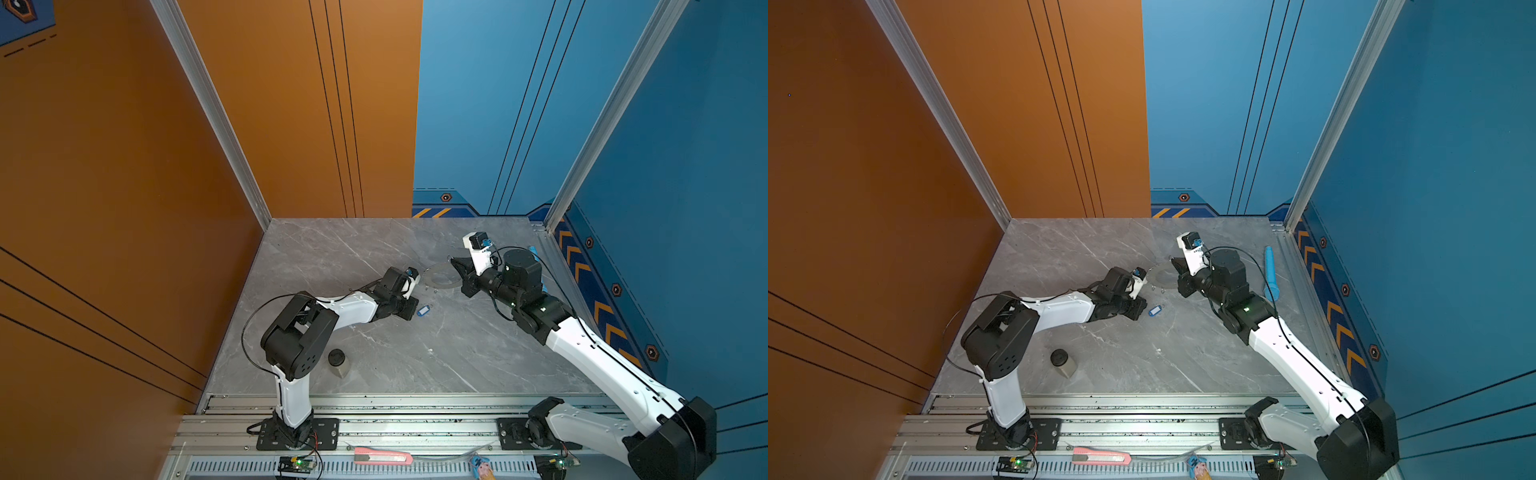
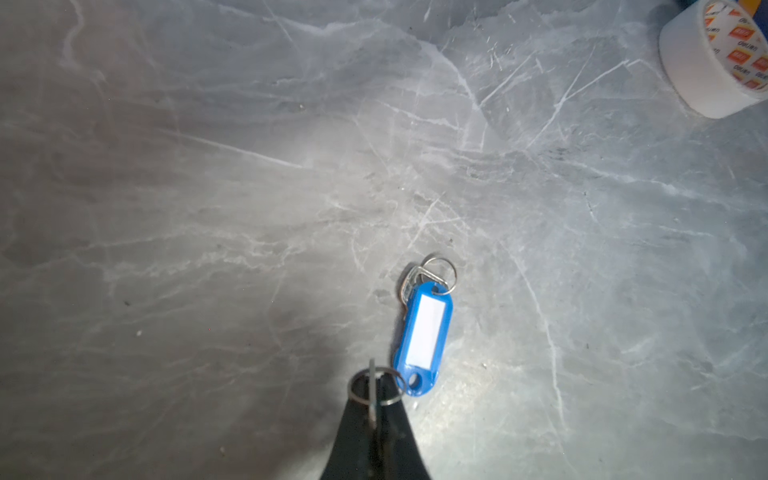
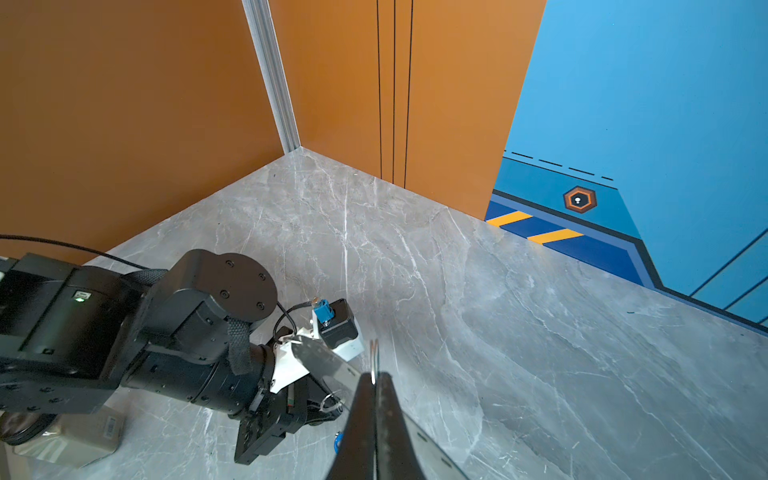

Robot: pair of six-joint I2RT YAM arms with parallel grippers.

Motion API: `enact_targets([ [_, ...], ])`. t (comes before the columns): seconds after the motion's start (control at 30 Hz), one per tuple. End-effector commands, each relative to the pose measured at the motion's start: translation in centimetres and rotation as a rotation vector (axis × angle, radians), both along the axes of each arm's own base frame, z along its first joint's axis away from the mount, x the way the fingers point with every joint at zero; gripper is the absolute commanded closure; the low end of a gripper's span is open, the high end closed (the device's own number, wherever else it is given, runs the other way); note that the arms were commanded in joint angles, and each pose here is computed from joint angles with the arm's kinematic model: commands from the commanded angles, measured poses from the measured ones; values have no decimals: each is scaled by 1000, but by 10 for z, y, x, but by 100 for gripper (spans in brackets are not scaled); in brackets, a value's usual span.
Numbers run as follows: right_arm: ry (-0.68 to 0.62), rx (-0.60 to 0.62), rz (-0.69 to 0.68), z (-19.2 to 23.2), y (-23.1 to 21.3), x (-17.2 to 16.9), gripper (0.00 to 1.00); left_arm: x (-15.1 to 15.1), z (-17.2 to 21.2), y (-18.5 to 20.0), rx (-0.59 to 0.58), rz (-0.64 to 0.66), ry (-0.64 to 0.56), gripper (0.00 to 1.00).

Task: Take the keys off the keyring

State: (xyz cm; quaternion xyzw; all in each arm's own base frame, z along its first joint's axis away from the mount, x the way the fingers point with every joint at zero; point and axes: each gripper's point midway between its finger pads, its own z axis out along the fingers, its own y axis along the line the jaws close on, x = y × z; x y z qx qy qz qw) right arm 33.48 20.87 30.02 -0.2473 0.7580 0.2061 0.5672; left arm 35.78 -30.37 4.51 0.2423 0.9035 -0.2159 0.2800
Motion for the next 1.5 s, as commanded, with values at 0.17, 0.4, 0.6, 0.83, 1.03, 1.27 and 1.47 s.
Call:
enact_targets([
  [0.17,-24,-41,-47,6,-12,7,100,0,-1,7,-9,44,46,71],
  [0.4,23,-65,-54,-13,-1,29,100,5,41,20,-81,73,20,52],
  [0.6,92,-76,-47,-44,22,57,100,6,80,48,-148,99,2,42],
  [0.83,175,-121,-51,-82,50,86,100,1,100,76,-190,128,-7,35],
  [1.03,245,-199,-90,-113,63,105,100,-4,103,88,-188,134,-5,28],
  [1.27,303,-282,-131,-142,74,126,100,-9,98,96,-195,156,6,27],
  [1.47,317,-280,-148,-155,82,139,100,-14,100,105,-190,167,-5,26],
])
